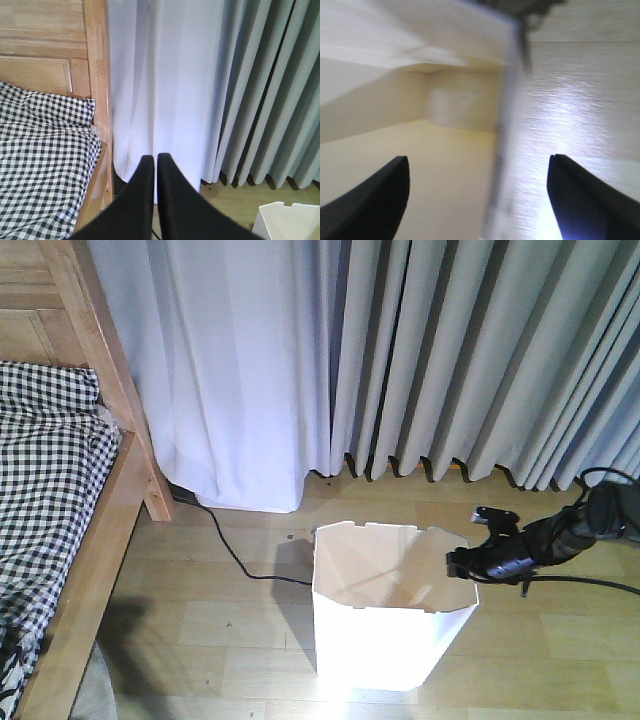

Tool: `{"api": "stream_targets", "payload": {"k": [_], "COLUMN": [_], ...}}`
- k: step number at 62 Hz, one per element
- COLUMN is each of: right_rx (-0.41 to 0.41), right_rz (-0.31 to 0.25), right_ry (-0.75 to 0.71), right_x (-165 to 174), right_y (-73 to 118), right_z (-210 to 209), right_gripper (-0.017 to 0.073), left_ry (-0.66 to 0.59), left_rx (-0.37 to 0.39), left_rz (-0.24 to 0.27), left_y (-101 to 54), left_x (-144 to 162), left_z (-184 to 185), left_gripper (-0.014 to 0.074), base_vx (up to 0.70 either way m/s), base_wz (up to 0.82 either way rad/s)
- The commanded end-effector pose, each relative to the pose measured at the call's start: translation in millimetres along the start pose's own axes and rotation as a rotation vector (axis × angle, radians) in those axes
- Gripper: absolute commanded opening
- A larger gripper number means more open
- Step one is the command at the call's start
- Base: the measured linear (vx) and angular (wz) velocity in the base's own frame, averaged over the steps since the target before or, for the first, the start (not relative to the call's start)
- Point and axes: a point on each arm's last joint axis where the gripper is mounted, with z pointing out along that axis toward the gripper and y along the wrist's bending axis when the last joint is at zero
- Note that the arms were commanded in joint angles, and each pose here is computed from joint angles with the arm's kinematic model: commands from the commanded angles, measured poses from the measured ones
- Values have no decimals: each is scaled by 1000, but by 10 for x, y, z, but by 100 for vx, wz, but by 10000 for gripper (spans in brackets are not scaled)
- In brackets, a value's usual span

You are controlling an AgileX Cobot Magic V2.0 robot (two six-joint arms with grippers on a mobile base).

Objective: Move trash bin to bedside with robot

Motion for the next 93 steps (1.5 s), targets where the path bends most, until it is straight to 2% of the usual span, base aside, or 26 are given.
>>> {"api": "stream_targets", "payload": {"k": [1, 4, 10, 12, 28, 39, 48, 64, 69, 80, 88, 93], "right_rx": [141, 182, 163, 149, 166, 169, 168, 199, 182, 122, 158, 149], "right_rz": [-7, -17, -139, -163, -208, -255, -300, -336, -326, -291, -309, -333], "right_ry": [-93, -91, -65, -62, -161, -333, -500, -810, -907, -1108, -1250, -1317], "right_x": [-265, -240, -205, -200, -265, -301, -169, 396, 639, 1231, 1666, 1878], "right_y": [-31, -19, 81, 124, 415, 703, 960, 1325, 1428, 1601, 1646, 1683], "right_z": [-407, -505, -764, -869, -1942, -2896, -3662, -4718, -4939, -5223, -5304, -5300], "right_gripper": [545, 545, 545, 545, 545, 545, 545, 545, 545, 545, 545, 545], "left_ry": [-72, -72, -72, -72, -72, -72, -72, -72, -72, -72, -72, -72], "left_rx": [4, 4, 4, 4, 4, 4, 4, 4, 4, 4, 4, 4], "left_rz": [-10, -10, -10, -10, -10, -10, -10, -10, -10, -10, -10, -10], "left_y": [-1, -1, -1, -1, -1, -1, -1, -1, -1, -1, -1, -1], "left_x": [-31, -31, -31, -31, -31, -31, -31, -31, -31, -31, -31, -31], "left_z": [-1, -1, -1, -1, -1, -1, -1, -1, -1, -1, -1, -1], "left_gripper": [-6, -6, -6, -6, -6, -6, -6, -6, -6, -6, -6, -6], "base_vx": [0, 0, 0, 0, 0, 0, 0, 0, 0, 0, 0, 0], "base_wz": [0, 0, 0, 0, 0, 0, 0, 0, 0, 0, 0, 0]}}
